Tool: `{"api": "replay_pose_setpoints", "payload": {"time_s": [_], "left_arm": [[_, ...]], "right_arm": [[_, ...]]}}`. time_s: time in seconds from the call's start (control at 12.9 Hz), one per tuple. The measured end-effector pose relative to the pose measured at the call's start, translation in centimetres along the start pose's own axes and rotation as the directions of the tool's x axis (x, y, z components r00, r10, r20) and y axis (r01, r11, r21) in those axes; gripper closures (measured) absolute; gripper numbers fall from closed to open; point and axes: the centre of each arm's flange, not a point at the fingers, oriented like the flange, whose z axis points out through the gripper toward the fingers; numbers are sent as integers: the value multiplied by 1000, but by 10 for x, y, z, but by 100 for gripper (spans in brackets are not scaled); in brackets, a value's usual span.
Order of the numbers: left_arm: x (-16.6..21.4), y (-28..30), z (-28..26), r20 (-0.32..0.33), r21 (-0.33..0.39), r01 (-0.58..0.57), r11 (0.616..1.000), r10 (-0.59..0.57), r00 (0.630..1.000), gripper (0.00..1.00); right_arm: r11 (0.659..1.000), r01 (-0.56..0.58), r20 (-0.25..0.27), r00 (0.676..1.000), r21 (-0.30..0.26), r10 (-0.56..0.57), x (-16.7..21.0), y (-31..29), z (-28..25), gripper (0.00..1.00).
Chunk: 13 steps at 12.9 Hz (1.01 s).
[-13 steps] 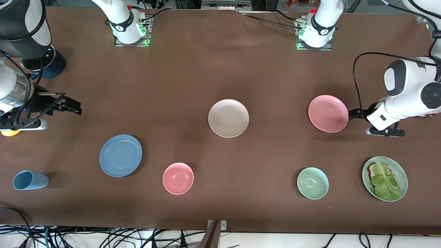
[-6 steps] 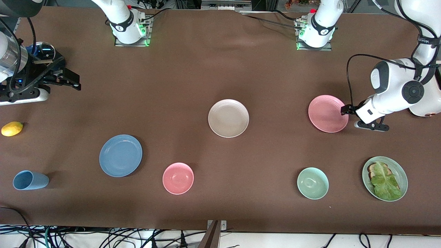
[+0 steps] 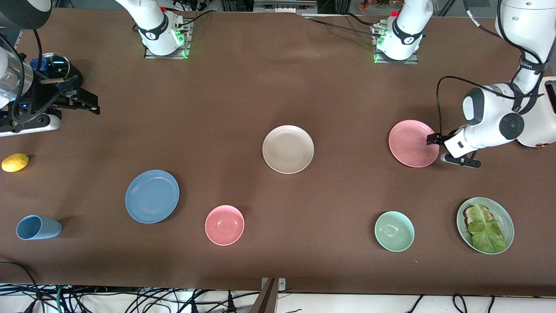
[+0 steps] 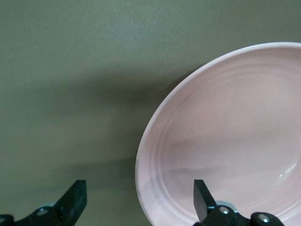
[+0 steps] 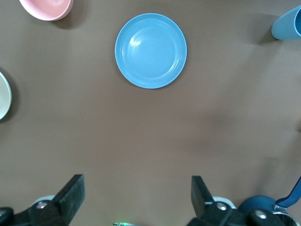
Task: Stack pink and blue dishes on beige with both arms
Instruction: 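Lower the left gripper and grasp the pink plate's rim, then carry the pink plate with the left gripper onto the beige plate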
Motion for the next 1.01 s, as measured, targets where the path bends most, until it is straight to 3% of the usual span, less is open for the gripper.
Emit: {"api": "replay_pose_setpoints", "payload": {"time_s": [0.16,0.31,0.47,0.62,0.85,1.01], "left_arm": [[0,1,8,10,-5,-4,1000,4,1000,7],[1,2,10,12,-4,-34,999,34,999,32],[3,2,10,20,12,-184,983,184,983,56],[2,-8,7,16,11,-238,971,237,971,76],[2,-17,2,16,9,-235,972,235,972,85],[11,-12,-11,48,-14,-241,971,241,969,86]], "right_arm": [[1000,1,-7,1000,0,-1,-1,-1,-3,0],[1000,1,-11,1000,0,-1,-1,-1,-5,0],[1000,1,-9,1000,0,-2,-1,-1,-4,0],[1000,2,-8,1000,0,-2,0,-1,-3,0],[1000,1,-8,1000,0,-1,0,-1,-4,0],[1000,1,-8,1000,0,-1,0,-1,-3,0]]}}
